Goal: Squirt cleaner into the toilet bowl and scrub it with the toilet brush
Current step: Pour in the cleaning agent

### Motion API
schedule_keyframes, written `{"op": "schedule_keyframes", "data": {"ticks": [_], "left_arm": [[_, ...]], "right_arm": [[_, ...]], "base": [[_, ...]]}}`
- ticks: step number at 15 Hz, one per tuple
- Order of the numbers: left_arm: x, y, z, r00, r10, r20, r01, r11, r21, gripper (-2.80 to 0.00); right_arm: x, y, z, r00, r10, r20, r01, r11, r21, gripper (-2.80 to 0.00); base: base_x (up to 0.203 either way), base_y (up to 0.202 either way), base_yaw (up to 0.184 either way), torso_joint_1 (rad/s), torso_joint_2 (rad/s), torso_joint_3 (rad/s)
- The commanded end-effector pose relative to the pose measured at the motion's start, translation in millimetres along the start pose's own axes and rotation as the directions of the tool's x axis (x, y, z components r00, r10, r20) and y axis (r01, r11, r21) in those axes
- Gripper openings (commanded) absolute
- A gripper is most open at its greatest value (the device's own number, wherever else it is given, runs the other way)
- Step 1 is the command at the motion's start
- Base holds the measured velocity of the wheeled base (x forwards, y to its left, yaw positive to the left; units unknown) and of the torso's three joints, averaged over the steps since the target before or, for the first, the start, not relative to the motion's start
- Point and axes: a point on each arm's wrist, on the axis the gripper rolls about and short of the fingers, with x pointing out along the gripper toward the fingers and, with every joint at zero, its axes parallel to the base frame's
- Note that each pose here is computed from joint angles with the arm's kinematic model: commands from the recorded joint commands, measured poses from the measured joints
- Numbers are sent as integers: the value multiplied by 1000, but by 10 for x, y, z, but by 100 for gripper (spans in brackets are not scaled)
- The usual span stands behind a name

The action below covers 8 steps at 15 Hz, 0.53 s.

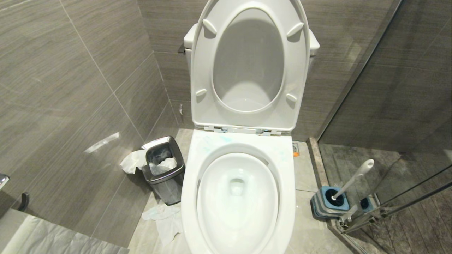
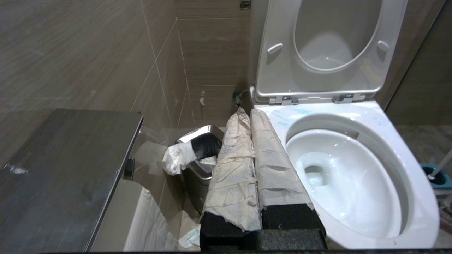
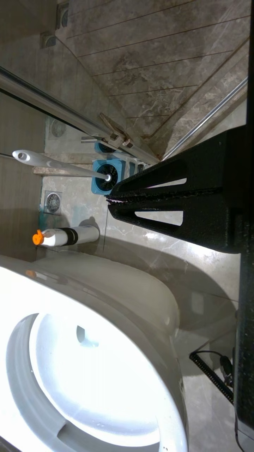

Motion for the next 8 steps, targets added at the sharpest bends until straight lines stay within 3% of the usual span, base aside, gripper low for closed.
{"op": "schedule_keyframes", "data": {"ticks": [1,8], "left_arm": [[-97,-15,-142,1000,1,24,-2,1000,28,-280],[-53,-8,-378,999,7,33,-9,998,64,-280]], "right_arm": [[0,0,0,1000,0,-1,0,1000,0,-280],[0,0,0,1000,0,-1,0,1000,0,-280]], "base": [[0,0,0,0,0,0],[0,0,0,0,0,0]]}}
